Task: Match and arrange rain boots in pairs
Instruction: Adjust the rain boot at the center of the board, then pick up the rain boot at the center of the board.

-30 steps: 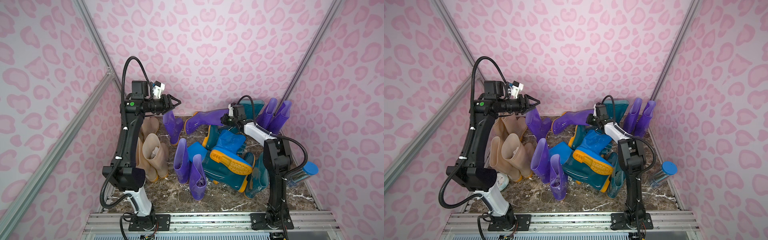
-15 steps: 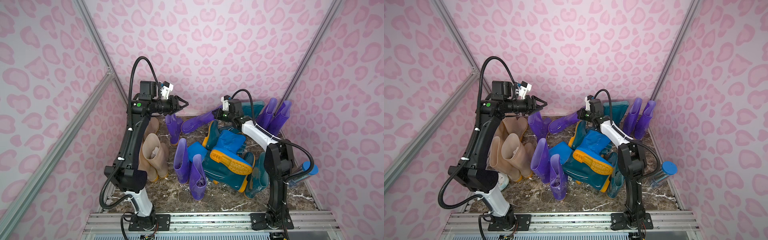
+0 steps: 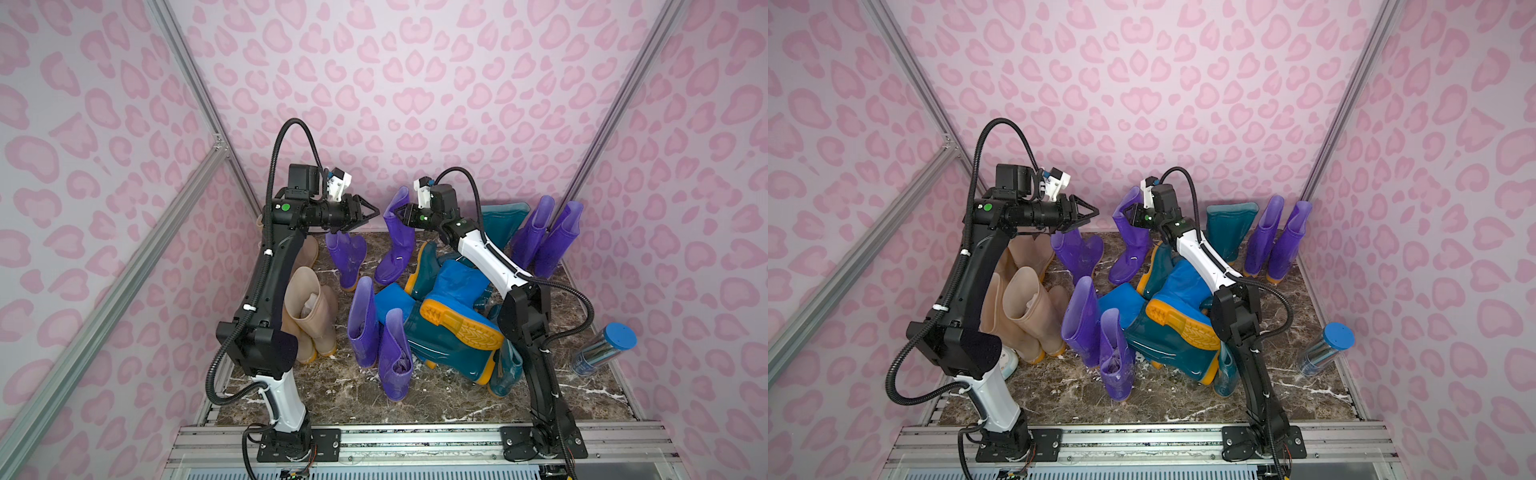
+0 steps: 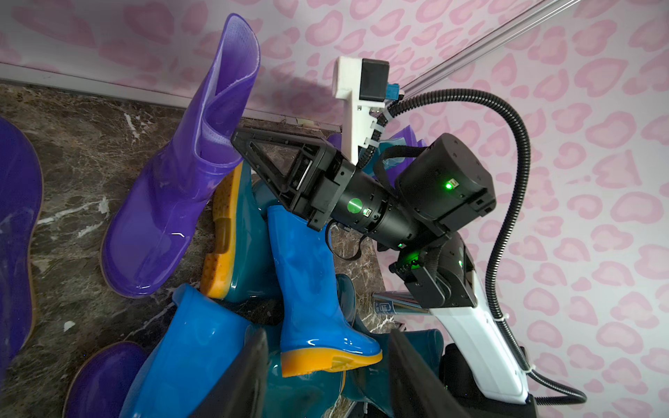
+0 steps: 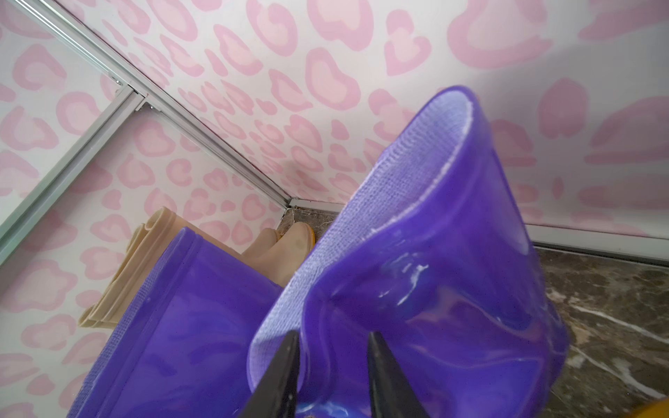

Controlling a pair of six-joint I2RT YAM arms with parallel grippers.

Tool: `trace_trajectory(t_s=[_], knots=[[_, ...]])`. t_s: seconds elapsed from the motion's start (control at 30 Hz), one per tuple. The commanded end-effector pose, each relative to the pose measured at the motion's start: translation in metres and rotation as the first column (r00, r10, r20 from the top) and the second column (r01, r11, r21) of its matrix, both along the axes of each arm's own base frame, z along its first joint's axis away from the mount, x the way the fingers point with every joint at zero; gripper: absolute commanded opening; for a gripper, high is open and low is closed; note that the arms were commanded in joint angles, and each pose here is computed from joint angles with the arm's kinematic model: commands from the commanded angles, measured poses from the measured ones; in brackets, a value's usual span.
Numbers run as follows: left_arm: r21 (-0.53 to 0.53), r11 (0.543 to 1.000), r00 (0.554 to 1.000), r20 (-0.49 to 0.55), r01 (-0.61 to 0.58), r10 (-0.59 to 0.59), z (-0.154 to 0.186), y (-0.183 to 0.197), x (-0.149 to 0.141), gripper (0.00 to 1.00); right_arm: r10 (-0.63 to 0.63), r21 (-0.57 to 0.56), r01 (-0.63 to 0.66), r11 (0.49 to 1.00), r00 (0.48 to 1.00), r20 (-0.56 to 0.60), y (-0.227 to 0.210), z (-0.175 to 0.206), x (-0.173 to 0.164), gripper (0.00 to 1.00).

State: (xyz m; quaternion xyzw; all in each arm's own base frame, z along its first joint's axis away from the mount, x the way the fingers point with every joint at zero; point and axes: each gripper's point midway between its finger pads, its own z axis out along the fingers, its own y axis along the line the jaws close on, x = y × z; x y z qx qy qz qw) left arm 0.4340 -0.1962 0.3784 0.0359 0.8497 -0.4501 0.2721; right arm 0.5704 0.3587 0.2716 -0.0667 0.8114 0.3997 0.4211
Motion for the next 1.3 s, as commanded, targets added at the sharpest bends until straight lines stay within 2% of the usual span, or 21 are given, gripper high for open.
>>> trace_trajectory(t_s=[0.0, 0.1, 0.13, 0.27, 0.4, 0.47, 0.5, 0.6, 0.67, 0.7, 0.77, 0.8, 1.0, 1.07, 1.1, 1.17, 1.23, 1.27], knots=[[0.021, 1.0, 1.0, 0.016, 0.014, -0.014, 0.0, -0.005, 0.0, 0.55, 0.0, -0.033, -0.001, 0.999, 1.0, -0.025, -0.004, -0.007, -0.004, 0.4], [0.095, 0.995, 1.0, 0.026, 0.013, -0.015, -0.006, -0.015, 0.0, 0.55, 0.028, -0.015, -0.028, 0.999, 1.0, 0.008, -0.004, 0.014, -0.011, 0.42], [0.139, 0.99, 1.0, 0.027, -0.001, -0.002, -0.011, -0.017, 0.002, 0.55, 0.025, -0.005, -0.025, 1.0, 0.998, 0.049, -0.009, 0.039, -0.017, 0.44], [0.272, 0.958, 0.995, 0.054, -0.095, 0.083, -0.031, -0.015, 0.017, 0.54, -0.063, -0.022, 0.065, 0.998, 0.992, 0.114, -0.044, 0.074, -0.019, 0.51], [0.4, 0.892, 0.975, 0.148, -0.21, 0.163, -0.051, -0.012, 0.034, 0.52, -0.169, -0.015, 0.173, 0.985, 0.977, 0.133, -0.109, 0.081, -0.014, 0.51], [0.485, 0.838, 0.962, 0.227, -0.249, 0.154, -0.057, -0.015, 0.039, 0.52, -0.186, -0.007, 0.189, 0.982, 0.972, 0.142, -0.131, 0.083, -0.017, 0.51], [0.504, 0.829, 0.957, 0.263, -0.243, 0.121, -0.058, -0.022, 0.041, 0.52, -0.192, -0.024, 0.198, 0.98, 0.97, 0.15, -0.14, 0.082, -0.019, 0.52], [0.516, 0.828, 0.957, 0.279, -0.22, 0.08, -0.069, -0.039, 0.054, 0.54, -0.189, -0.058, 0.2, 0.978, 0.97, 0.152, -0.155, 0.074, -0.022, 0.55], [0.538, 0.807, 0.957, 0.268, -0.244, 0.111, -0.079, -0.036, 0.067, 0.57, -0.179, -0.062, 0.189, 0.98, 0.973, 0.149, -0.16, 0.069, -0.024, 0.57], [0.533, 0.807, 0.954, 0.272, -0.255, 0.122, -0.083, -0.039, 0.073, 0.62, -0.173, -0.067, 0.185, 0.981, 0.973, 0.151, -0.161, 0.067, -0.026, 0.59], [0.51, 0.818, 0.951, 0.277, -0.265, 0.136, -0.089, -0.044, 0.083, 0.78, -0.154, -0.077, 0.168, 0.983, 0.975, 0.158, -0.159, 0.064, -0.029, 0.61], [0.506, 0.817, 0.949, 0.276, -0.276, 0.15, -0.091, -0.045, 0.089, 0.8, -0.141, -0.083, 0.156, 0.984, 0.977, 0.162, -0.158, 0.064, -0.03, 0.62], [0.424, 0.884, 0.955, 0.289, -0.195, 0.073, -0.099, -0.078, 0.109, 0.84, -0.085, -0.132, 0.106, 0.986, 0.984, 0.156, -0.158, 0.051, -0.027, 0.64], [0.405, 0.896, 0.953, 0.298, -0.183, 0.06, -0.102, -0.083, 0.117, 0.78, -0.06, -0.145, 0.082, 0.986, 0.986, 0.153, -0.155, 0.046, -0.025, 0.64], [0.395, 0.901, 0.953, 0.298, -0.181, 0.061, -0.104, -0.084, 0.12, 0.71, -0.054, -0.154, 0.078, 0.985, 0.987, 0.153, -0.155, 0.045, -0.024, 0.64], [0.39, 0.904, 0.954, 0.294, -0.175, 0.058, -0.106, -0.084, 0.125, 0.47, -0.039, -0.172, 0.064, 0.983, 0.988, 0.148, -0.154, 0.041, -0.022, 0.64], [0.371, 0.913, 0.953, 0.298, -0.167, 0.053, -0.099, -0.083, 0.126, 0.14, -0.005, -0.189, 0.034, 0.981, 0.988, 0.157, -0.152, 0.04, -0.023, 0.64], [0.356, 0.92, 0.951, 0.305, -0.162, 0.05, -0.093, -0.083, 0.126, 0.03, 0.025, -0.2, 0.009, 0.98, 0.985, 0.168, -0.149, 0.039, -0.025, 0.64]])
